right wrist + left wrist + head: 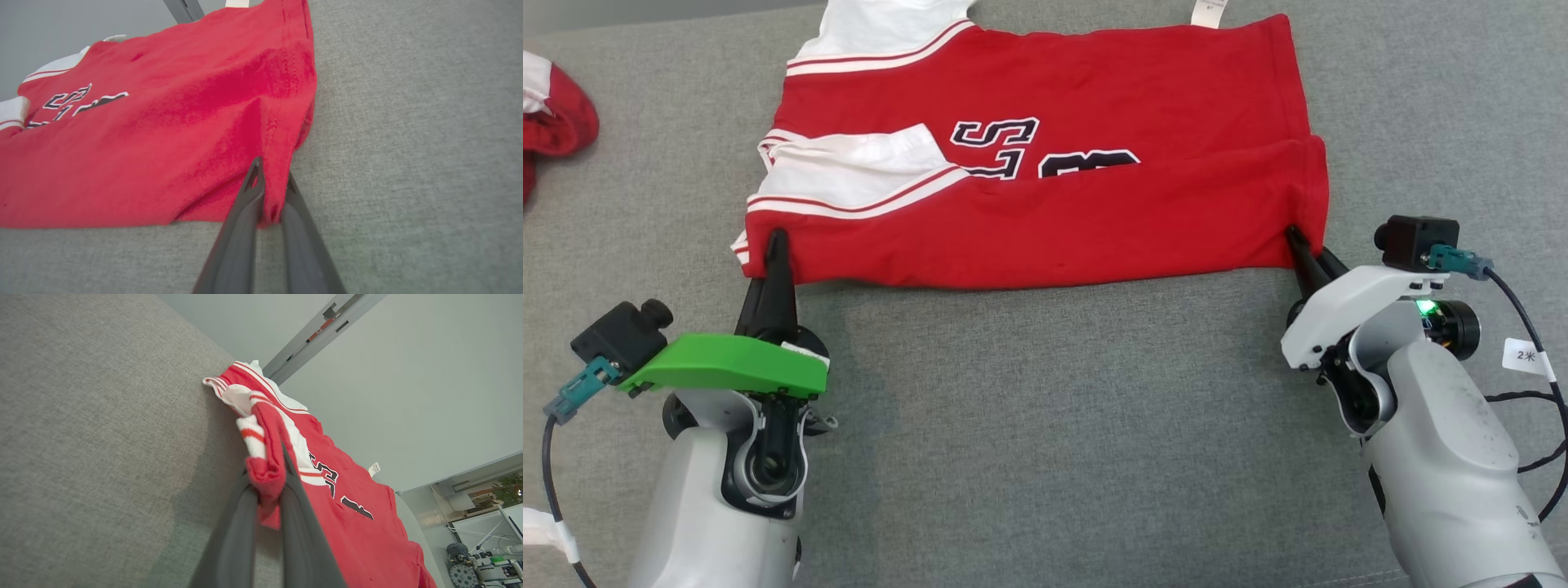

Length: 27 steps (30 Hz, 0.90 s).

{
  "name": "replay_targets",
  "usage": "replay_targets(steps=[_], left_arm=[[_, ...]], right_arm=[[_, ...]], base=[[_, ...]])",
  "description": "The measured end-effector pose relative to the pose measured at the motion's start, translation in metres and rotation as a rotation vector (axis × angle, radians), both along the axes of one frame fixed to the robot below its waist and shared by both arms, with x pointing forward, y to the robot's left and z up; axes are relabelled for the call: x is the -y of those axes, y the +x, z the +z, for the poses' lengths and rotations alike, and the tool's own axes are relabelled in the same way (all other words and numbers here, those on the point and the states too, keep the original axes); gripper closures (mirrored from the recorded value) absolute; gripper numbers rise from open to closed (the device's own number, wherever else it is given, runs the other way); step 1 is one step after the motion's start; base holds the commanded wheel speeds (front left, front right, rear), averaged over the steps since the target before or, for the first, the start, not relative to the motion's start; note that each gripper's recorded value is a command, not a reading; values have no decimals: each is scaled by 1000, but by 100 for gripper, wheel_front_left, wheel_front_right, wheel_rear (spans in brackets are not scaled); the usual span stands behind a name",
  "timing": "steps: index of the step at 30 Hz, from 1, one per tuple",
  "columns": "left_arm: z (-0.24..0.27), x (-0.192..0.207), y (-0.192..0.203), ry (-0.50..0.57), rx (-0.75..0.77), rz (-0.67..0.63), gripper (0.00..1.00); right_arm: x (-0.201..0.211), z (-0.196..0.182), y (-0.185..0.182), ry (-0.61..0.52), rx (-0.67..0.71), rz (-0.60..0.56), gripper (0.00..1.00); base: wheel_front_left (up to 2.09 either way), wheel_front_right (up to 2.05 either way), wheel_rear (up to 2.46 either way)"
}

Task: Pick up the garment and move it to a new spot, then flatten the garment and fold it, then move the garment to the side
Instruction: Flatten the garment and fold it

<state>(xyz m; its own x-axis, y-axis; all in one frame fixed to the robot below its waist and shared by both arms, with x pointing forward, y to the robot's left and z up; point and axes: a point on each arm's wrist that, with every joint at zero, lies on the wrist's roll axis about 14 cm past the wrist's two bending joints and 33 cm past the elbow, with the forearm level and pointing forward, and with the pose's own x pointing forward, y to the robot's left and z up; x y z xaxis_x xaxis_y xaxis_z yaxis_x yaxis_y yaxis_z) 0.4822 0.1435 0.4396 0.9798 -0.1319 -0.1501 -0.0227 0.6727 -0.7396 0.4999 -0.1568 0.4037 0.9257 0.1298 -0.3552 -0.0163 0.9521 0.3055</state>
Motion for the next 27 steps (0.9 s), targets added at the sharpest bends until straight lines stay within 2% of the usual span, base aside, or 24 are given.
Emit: replay_targets(steps=[7, 11, 22, 27], left_arm=[[33, 2, 3, 7, 99, -17, 100], [45, 3, -9, 16, 125, -38, 100], [17, 5, -101, -27, -48, -29, 100], [2, 0, -133, -54, -128, 16, 100]], right_arm=[[6, 32, 10, 38, 86, -35, 100], [9, 44, 1, 47, 109, -39, 100], [29, 35, -86, 48, 42, -75, 100], [31, 25, -120, 61, -8, -81, 100]], base=[[0, 0, 0], [0, 0, 0], [0, 0, 0], [0, 0, 0]])
